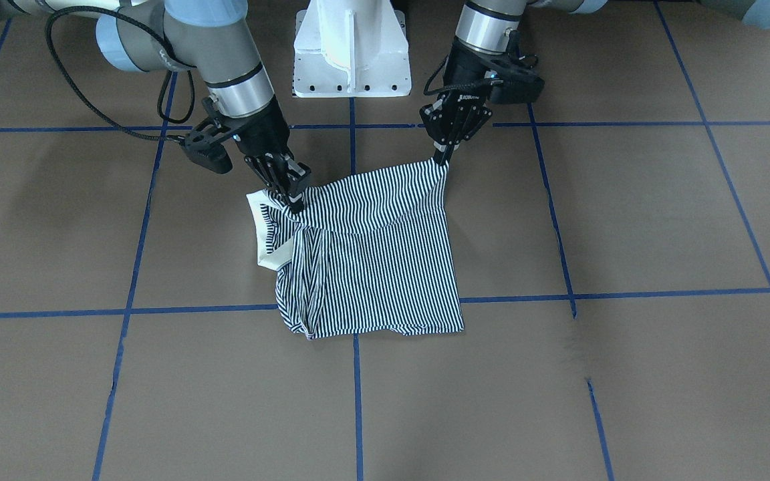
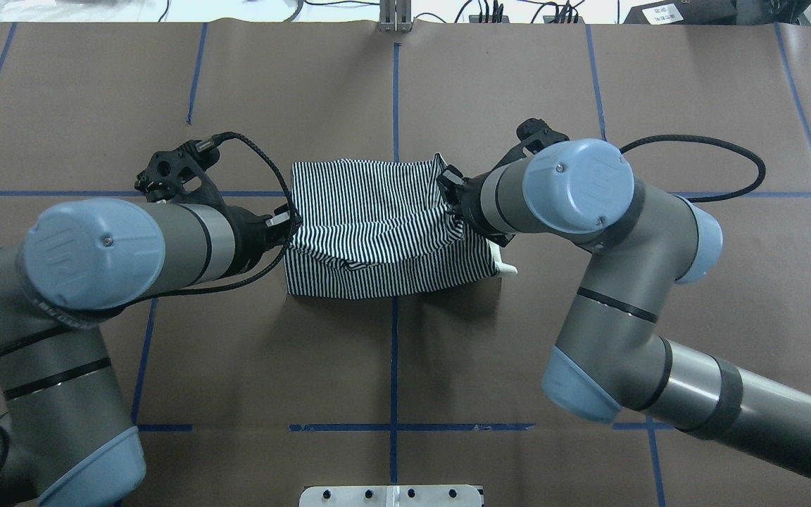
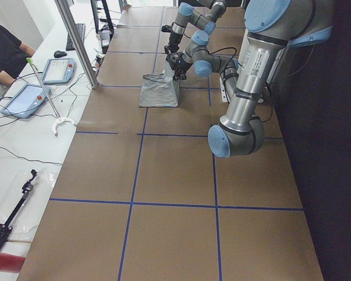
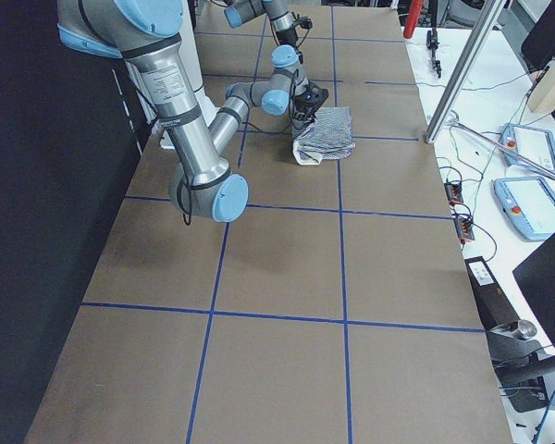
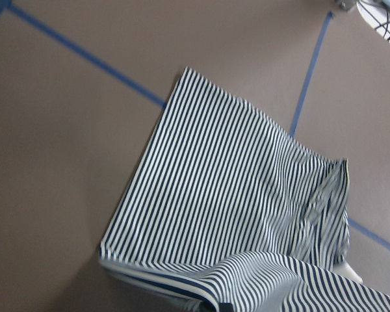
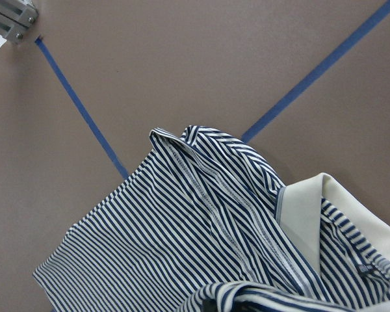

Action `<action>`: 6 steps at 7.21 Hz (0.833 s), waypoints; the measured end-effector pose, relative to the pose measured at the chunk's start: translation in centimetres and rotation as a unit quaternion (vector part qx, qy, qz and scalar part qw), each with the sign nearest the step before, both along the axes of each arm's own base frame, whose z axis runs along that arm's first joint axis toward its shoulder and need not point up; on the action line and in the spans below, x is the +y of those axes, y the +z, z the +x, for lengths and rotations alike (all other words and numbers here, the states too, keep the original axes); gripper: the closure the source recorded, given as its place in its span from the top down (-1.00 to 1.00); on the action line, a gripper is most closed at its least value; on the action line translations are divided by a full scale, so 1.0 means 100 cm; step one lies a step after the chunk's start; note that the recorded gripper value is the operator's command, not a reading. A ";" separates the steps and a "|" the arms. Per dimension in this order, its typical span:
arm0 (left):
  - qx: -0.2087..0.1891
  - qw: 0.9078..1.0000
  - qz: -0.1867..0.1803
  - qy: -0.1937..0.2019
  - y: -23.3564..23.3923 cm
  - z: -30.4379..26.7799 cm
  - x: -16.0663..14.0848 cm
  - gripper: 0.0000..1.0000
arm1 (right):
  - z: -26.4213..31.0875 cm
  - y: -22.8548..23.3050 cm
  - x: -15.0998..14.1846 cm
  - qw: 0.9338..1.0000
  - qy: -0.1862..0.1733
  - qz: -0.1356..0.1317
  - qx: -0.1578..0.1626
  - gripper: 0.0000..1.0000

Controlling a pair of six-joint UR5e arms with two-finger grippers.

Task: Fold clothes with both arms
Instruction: 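Fold the near half over onto the far half and open both grippers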

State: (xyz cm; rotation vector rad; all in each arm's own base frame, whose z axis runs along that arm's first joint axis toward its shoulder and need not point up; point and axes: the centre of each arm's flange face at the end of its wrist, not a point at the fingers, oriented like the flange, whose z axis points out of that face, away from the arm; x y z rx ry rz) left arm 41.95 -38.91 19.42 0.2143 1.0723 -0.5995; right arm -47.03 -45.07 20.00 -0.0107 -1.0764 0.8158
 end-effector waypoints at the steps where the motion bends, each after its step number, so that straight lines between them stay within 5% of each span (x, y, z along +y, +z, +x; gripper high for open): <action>1: -0.013 1.000 0.007 -0.009 0.010 0.010 -0.027 -1.00 | -0.009 -0.002 -0.027 1.000 0.004 -0.012 0.007 -0.86; 2: -0.022 0.999 0.015 -0.018 0.023 0.023 -0.057 -0.77 | -0.022 0.000 -0.053 1.000 0.006 -0.023 0.018 -0.40; 3: -0.033 0.999 0.026 -0.026 0.038 0.042 -0.095 -0.23 | -0.042 0.006 -0.084 0.999 0.005 -0.026 0.032 0.47; 4: -0.049 0.997 0.044 -0.031 0.058 0.062 -0.139 -0.07 | -0.065 0.020 -0.119 0.999 -0.001 -0.016 0.041 0.99; 6: -0.083 0.992 0.088 -0.034 0.095 0.065 -0.205 0.00 | -0.066 0.041 -0.186 0.998 -0.015 0.010 0.052 1.00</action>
